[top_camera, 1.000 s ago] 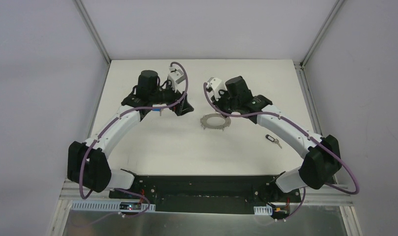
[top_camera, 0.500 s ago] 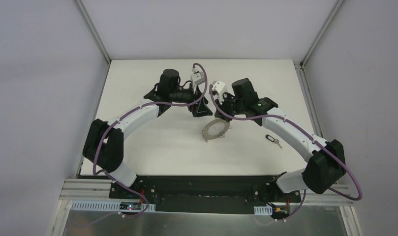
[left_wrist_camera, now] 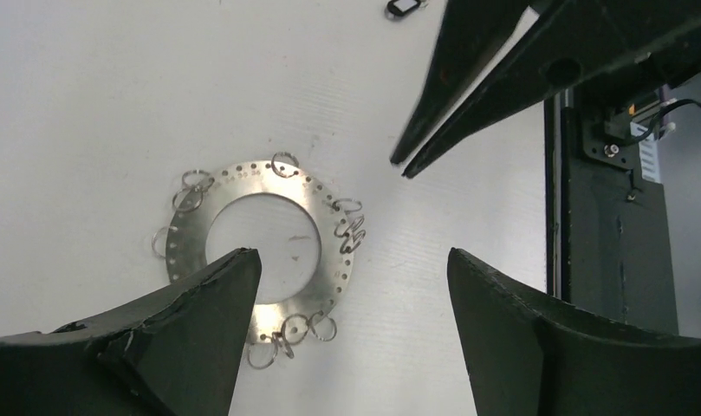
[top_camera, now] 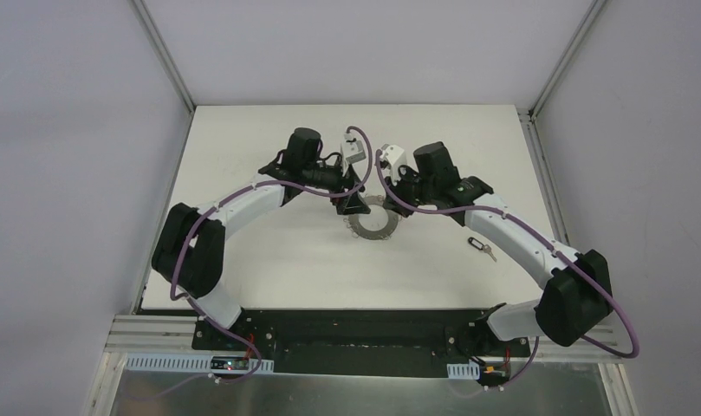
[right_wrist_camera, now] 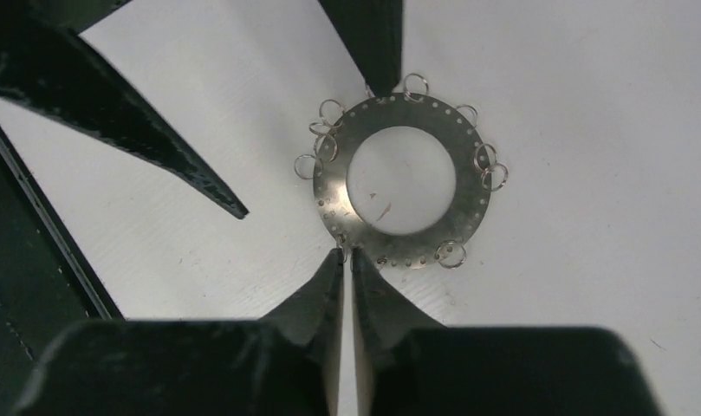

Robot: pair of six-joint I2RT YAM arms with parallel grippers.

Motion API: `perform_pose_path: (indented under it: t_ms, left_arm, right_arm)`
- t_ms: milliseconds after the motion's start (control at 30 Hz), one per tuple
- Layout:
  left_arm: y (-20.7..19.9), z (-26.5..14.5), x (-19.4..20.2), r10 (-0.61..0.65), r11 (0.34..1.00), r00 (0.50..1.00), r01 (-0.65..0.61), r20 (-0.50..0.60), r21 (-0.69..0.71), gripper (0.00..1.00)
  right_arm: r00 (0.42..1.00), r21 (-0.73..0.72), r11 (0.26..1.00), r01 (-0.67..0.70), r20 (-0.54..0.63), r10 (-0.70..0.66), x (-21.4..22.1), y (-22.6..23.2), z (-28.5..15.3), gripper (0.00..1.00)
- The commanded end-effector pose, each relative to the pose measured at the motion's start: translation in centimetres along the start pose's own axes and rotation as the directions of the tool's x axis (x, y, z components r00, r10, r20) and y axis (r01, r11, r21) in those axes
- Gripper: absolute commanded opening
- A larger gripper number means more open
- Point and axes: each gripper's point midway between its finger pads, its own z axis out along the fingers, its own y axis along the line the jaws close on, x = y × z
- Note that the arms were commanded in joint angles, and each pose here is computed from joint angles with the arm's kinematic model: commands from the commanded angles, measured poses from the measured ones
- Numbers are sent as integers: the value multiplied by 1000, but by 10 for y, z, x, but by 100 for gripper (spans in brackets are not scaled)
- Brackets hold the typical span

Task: Put the keys on the keyring

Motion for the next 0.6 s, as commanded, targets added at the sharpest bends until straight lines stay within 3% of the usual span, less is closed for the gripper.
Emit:
perform_pose_path:
  t_ms: [0,200,400,567]
  left_arm:
    - [11,-28,4,104,989,994,-106,-21,-102,83]
    - [39,-83,28,16,948,997,-40,-79,-317,88]
    - [29,-116,60,-43,912,986,-28,-164,-410,89]
    - [18,-128,74,-18,893,983,-67,-183,-444,89]
  right_arm:
    - [999,105,993,-46,28,43,-6,-20,3,16]
    - [996,163,983,-82,-14,86,-4,-45,39,52]
    - [993,181,982,-53,-95,71,1,-70,84,55]
    - [978,316,944,-92,-151,145,10,-106,108,54]
